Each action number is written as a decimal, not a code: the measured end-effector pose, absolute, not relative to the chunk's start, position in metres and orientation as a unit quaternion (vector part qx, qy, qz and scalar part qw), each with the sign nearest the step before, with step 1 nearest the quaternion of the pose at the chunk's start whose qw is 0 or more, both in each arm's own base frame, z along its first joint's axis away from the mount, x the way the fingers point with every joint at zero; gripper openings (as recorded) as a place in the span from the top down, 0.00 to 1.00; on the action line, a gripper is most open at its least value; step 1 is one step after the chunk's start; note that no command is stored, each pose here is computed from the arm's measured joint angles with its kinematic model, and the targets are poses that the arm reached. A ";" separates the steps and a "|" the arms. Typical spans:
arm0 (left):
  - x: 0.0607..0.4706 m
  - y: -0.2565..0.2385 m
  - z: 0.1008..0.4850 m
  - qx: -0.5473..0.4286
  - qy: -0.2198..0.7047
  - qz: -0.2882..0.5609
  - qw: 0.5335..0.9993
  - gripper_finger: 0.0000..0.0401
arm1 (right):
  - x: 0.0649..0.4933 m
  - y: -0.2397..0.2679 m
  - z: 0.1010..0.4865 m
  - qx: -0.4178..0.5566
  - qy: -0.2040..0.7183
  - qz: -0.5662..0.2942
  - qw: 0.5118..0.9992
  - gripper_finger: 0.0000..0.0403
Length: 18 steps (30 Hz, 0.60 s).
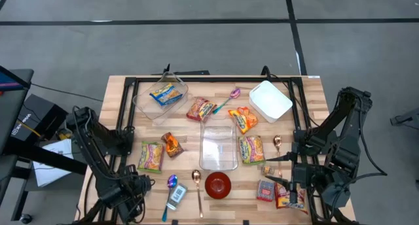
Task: Pick & Place Food Item
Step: Put the gold spice bottle into the bottom transparent bin
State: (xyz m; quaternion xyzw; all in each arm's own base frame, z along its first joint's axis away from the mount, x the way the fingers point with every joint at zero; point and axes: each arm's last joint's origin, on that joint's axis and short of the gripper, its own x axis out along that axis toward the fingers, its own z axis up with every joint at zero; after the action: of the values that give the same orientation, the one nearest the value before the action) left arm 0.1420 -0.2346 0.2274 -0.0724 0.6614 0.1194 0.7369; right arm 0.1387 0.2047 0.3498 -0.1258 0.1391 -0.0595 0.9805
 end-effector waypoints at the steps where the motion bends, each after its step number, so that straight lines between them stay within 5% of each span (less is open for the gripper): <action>1: 0.144 -0.233 0.229 -0.077 0.660 0.121 0.737 0.32 | 0.139 0.205 0.350 -0.126 0.139 -0.059 0.980 0.41; 18: 0.184 -0.165 0.282 -0.141 0.589 0.064 0.793 0.32 | 0.139 0.205 0.350 -0.126 0.139 -0.059 0.980 0.41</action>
State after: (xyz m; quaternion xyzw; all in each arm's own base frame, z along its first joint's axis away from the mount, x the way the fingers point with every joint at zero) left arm 0.1840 -0.1649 0.2819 -0.1408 0.5892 0.0645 0.7930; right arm 0.1387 0.2047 0.3497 -0.1261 0.1393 -0.0593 0.9804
